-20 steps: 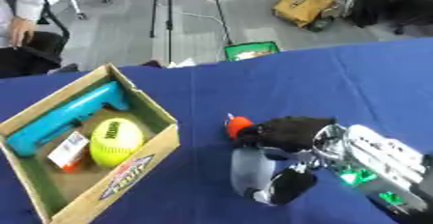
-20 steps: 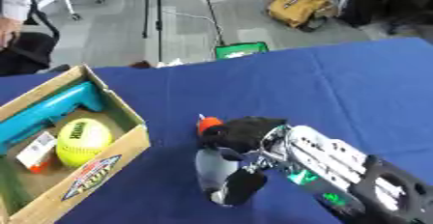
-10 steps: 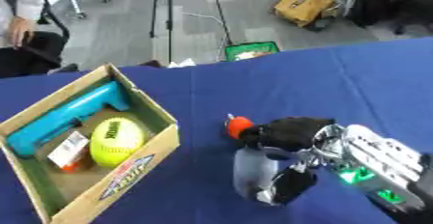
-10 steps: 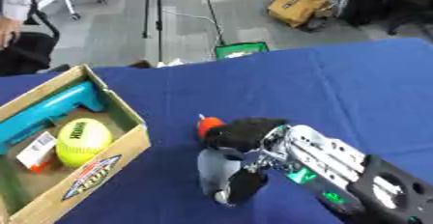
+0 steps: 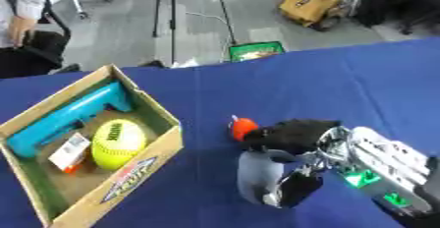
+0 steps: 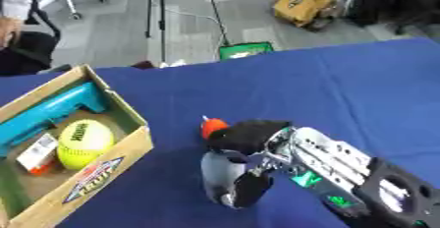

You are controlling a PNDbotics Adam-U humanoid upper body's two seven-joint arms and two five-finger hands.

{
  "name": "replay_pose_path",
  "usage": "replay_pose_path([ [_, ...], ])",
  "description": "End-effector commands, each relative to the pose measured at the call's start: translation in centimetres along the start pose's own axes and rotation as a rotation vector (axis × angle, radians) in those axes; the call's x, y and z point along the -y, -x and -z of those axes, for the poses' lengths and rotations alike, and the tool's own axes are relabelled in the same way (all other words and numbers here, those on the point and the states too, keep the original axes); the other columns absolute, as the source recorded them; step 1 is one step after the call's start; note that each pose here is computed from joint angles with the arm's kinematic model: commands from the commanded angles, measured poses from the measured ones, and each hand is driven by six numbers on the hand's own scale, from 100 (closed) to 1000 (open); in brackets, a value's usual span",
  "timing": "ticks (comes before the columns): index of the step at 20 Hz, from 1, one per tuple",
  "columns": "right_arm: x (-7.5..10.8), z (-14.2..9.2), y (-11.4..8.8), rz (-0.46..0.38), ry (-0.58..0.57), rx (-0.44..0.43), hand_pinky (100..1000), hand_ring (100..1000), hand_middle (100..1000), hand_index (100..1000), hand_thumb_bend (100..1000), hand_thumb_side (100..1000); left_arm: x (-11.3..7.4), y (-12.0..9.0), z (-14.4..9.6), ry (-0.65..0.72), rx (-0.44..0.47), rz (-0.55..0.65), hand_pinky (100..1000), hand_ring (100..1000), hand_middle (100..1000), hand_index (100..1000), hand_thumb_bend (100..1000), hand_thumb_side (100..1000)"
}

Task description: Pick up objects on the table and place them in the box.

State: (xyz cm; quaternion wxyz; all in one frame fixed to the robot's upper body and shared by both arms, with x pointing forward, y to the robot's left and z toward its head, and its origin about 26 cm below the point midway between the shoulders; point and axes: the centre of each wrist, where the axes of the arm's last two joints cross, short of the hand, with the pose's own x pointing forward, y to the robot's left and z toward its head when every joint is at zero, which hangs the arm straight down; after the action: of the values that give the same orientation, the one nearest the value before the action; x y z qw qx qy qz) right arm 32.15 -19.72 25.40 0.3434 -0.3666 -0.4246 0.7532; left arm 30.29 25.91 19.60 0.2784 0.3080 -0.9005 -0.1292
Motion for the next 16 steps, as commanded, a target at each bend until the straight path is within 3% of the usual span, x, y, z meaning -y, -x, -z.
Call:
replay_pose_path([
  [1,0.78,-0.62,0.39,0.013,0.018,-0.013,521,835,973,997,366,462,-0.5,-0.3,0.43,-0.011,0.022,0.008,1000,916,981,854,100,849],
  [8,0.87,-0.72,0.62,0.055,0.018,-0.011,471,800,956,945,350,448,-0.53,-0.28,0.41,-0.012,0.021,0.009,1000,916,980,854,100,848],
  [16,0.89,-0.76,0.75,0.076,0.051,-0.014,435,765,858,872,350,418,-0.55,-0.24,0.36,-0.013,0.019,0.012,1000,917,981,854,100,850],
])
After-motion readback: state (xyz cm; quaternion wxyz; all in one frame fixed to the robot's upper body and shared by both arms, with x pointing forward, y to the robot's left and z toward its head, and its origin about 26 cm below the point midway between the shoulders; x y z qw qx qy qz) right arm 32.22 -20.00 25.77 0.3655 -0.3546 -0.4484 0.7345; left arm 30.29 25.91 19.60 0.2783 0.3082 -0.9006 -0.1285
